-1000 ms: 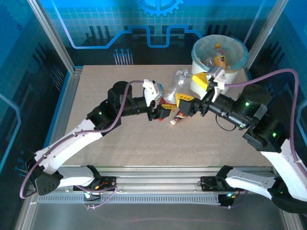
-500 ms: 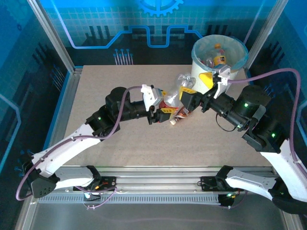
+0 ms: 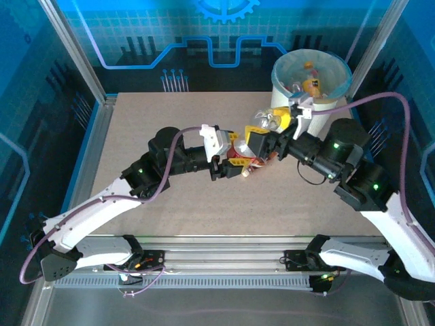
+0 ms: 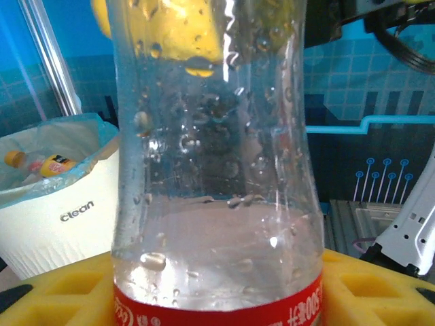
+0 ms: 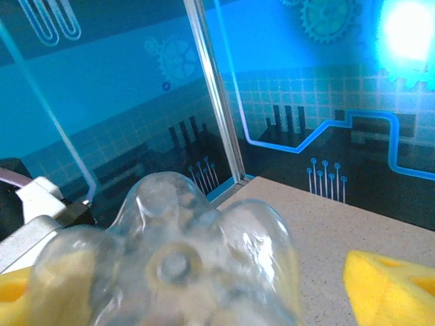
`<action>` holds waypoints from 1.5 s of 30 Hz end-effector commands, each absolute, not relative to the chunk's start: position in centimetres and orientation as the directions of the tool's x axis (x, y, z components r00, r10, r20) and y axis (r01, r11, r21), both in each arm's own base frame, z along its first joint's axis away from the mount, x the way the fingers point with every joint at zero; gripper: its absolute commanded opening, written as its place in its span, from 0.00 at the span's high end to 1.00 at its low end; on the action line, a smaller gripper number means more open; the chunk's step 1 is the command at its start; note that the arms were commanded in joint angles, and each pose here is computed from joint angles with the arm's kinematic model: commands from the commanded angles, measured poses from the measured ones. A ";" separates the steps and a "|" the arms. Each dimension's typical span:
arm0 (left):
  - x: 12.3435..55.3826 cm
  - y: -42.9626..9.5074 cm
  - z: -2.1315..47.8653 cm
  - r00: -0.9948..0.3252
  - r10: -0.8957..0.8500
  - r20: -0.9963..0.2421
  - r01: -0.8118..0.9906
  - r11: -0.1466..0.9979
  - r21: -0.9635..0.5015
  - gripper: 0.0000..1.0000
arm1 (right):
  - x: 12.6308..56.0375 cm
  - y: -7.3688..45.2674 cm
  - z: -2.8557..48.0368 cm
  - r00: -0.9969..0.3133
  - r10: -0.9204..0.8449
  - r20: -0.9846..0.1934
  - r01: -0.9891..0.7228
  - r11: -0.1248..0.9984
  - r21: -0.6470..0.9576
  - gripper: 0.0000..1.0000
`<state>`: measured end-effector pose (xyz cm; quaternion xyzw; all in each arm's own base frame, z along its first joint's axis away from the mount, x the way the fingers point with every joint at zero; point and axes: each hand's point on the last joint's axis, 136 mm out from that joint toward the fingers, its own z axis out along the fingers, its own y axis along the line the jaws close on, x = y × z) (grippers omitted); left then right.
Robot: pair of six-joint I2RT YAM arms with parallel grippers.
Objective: Put the plastic bottles in the bin
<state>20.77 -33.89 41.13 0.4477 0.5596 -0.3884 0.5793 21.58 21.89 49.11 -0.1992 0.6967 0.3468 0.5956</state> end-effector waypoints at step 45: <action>25.0 -30.2 44.0 0.220 0.192 -0.956 0.750 0.594 0.292 0.03 | 53.7 -7.2 42.2 -0.417 -0.046 -0.908 0.424 0.873 -0.239 0.42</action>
